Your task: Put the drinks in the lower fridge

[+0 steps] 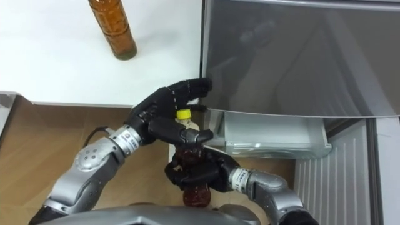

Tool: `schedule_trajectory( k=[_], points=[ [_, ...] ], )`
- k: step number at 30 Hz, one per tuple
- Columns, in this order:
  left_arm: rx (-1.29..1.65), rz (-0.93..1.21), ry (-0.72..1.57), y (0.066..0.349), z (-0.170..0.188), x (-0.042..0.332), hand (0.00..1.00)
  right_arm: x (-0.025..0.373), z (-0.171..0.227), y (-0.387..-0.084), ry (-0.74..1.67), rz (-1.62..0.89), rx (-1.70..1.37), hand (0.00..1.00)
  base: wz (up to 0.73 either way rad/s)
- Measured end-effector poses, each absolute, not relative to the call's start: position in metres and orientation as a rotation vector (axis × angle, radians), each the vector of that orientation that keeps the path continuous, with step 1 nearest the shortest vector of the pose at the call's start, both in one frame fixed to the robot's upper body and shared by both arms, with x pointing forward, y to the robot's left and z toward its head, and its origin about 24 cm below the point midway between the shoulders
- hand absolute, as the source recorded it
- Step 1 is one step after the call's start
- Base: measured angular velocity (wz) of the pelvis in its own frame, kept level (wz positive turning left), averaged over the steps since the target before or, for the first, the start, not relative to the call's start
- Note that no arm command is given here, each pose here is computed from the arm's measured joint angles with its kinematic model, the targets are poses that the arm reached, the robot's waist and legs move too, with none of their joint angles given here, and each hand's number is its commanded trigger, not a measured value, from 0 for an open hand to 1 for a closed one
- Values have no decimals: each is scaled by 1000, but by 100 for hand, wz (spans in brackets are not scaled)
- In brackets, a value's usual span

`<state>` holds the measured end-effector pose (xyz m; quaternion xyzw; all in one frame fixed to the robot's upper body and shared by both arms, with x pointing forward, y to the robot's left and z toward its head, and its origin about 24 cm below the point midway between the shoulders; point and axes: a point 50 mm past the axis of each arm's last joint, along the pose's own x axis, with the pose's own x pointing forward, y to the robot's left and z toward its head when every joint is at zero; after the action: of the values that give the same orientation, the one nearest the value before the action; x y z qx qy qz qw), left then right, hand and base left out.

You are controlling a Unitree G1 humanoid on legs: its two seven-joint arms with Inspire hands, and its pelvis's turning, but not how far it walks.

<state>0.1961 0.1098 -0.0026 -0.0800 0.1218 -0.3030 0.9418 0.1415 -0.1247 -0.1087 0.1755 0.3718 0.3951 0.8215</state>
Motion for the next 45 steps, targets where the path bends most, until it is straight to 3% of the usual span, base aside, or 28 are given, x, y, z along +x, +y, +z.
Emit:
schedule_trajectory(
  k=[4, 11, 19, 26, 38, 43, 45],
  points=[
    [-113, -593, 145, 113, 20, 202, 0, 140, -111, -129, 806, 830, 356, 100, -2],
    [-104, -395, -305, 140, 100, 215, 0, 129, -116, -141, 831, 773, 369, 100, -4],
    [-152, -193, -379, 173, 113, 217, 0, 122, -118, -157, 817, 668, 407, 100, 0],
    [-113, -49, -569, 198, 147, 206, 0, 112, -120, -167, 819, 614, 416, 100, 3],
    [-63, 377, -607, 241, 148, 192, 0, 96, -123, -179, 838, 547, 406, 100, 3],
    [-9, 611, -476, 268, 117, 187, 0, 90, -125, -183, 856, 496, 395, 100, -4],
    [-5, 704, -326, 281, 84, 183, 0, 89, -126, -185, 867, 468, 390, 100, -9]
  ],
)
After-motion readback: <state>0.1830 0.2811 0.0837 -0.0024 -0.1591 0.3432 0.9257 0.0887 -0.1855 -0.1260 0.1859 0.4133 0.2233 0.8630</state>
